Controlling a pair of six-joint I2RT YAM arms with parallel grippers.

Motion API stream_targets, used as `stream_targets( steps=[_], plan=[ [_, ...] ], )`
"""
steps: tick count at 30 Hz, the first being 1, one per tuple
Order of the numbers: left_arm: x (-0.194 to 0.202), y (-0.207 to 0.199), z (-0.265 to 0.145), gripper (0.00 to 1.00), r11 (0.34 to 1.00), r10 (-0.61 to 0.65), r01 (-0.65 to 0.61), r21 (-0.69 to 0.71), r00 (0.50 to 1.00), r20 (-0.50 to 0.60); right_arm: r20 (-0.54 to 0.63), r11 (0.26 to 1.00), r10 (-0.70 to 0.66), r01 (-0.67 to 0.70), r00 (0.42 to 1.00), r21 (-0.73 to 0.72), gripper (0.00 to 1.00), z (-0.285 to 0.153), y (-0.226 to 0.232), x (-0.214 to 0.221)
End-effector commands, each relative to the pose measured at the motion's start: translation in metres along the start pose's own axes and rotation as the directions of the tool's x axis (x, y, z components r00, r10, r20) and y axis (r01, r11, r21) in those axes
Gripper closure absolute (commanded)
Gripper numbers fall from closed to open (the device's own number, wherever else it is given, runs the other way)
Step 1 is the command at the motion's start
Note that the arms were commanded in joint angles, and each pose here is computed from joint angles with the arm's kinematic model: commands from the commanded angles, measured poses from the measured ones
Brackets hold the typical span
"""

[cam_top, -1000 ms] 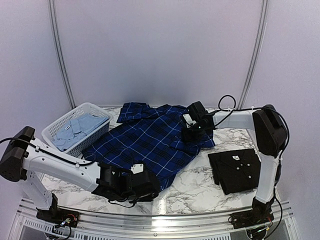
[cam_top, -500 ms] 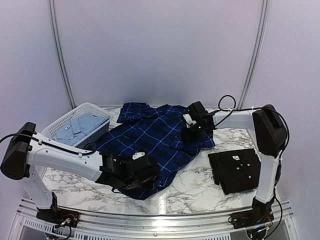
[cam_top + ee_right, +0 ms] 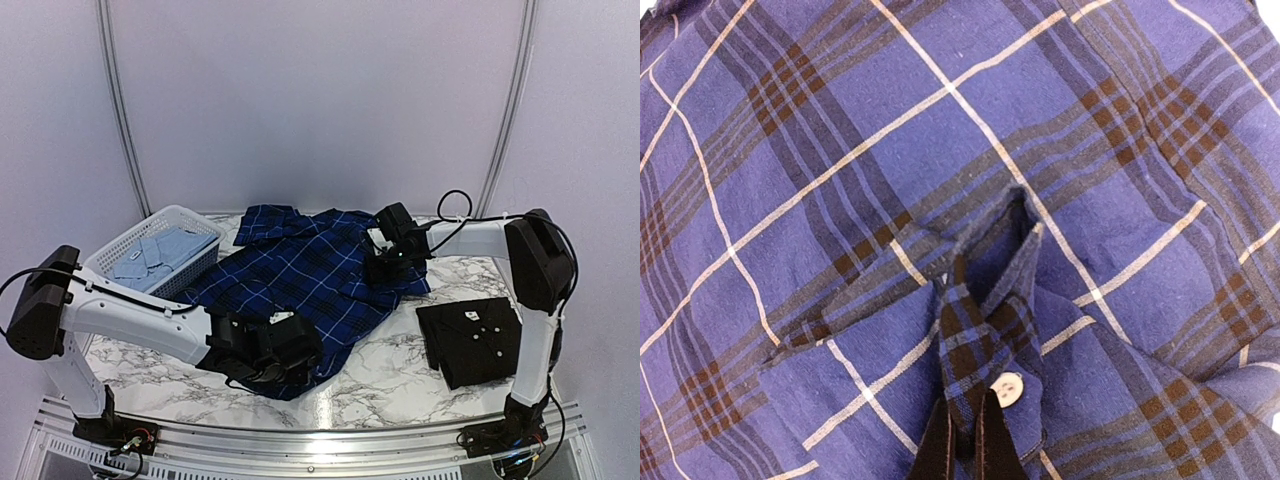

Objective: Fold and stack the long sleeve shirts
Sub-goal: Flatten out the crumpled shirt at the center of the board.

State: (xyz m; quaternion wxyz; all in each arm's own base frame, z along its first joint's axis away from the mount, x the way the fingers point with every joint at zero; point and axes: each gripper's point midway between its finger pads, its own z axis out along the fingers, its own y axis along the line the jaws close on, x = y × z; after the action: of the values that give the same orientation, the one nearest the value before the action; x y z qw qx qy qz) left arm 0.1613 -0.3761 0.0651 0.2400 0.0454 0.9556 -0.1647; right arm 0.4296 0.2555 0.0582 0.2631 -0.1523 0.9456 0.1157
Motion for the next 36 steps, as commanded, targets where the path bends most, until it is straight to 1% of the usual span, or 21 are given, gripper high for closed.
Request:
stream_targets(
  steps=[1, 6, 7, 9, 14, 19, 23, 30, 32, 36],
  plan=[
    [-0.004, -0.011, -0.007, 0.99, 0.999, 0.004, -0.004, 0.040, 1.000, -0.004, 0.005, 1.000, 0.004, -0.003, 1.000, -0.005, 1.00, 0.005, -0.003, -0.006],
    [0.000, 0.006, -0.012, 0.73, 1.000, -0.001, 0.001, 0.017, 1.000, -0.007, 0.004, 1.000, 0.008, -0.008, 1.000, -0.007, 1.00, 0.006, -0.004, -0.005],
    [0.002, 0.010, -0.011, 0.70, 1.000, -0.001, 0.001, 0.009, 1.000, -0.011, 0.006, 1.000, 0.008, -0.008, 1.000, -0.008, 1.00, 0.006, -0.004, -0.005],
    [0.006, 0.015, -0.010, 0.67, 1.000, -0.006, 0.006, 0.000, 1.000, -0.022, 0.002, 1.000, 0.007, -0.007, 1.000, -0.008, 1.00, 0.008, -0.004, -0.004],
    [0.010, 0.016, -0.010, 0.64, 1.000, -0.013, 0.013, 0.000, 1.000, -0.026, -0.001, 1.000, 0.006, -0.006, 1.000, -0.008, 1.00, 0.008, -0.004, -0.003],
    [0.005, 0.014, -0.008, 0.64, 1.000, -0.001, 0.001, -0.010, 1.000, -0.005, -0.005, 1.000, 0.008, -0.008, 1.000, -0.009, 1.00, 0.010, -0.004, -0.002],
    [0.002, 0.008, 0.003, 0.64, 1.000, 0.018, -0.017, -0.013, 1.000, 0.015, -0.006, 1.000, 0.008, -0.008, 1.000, -0.007, 1.00, 0.011, -0.004, -0.002],
    [-0.011, -0.007, 0.012, 0.65, 0.998, 0.038, -0.041, 0.039, 0.996, 0.081, -0.010, 1.000, 0.009, -0.009, 1.000, -0.003, 1.00, 0.012, -0.006, -0.001],
    [-0.013, -0.010, 0.012, 0.70, 0.998, 0.043, -0.048, 0.047, 0.995, 0.091, -0.011, 1.000, 0.011, -0.011, 1.000, 0.000, 1.00, 0.012, -0.007, -0.001],
    [-0.014, -0.014, 0.005, 0.86, 0.997, 0.036, -0.043, 0.071, 0.995, 0.089, -0.014, 1.000, 0.011, -0.011, 1.000, 0.003, 1.00, 0.013, -0.009, 0.000]
  ],
)
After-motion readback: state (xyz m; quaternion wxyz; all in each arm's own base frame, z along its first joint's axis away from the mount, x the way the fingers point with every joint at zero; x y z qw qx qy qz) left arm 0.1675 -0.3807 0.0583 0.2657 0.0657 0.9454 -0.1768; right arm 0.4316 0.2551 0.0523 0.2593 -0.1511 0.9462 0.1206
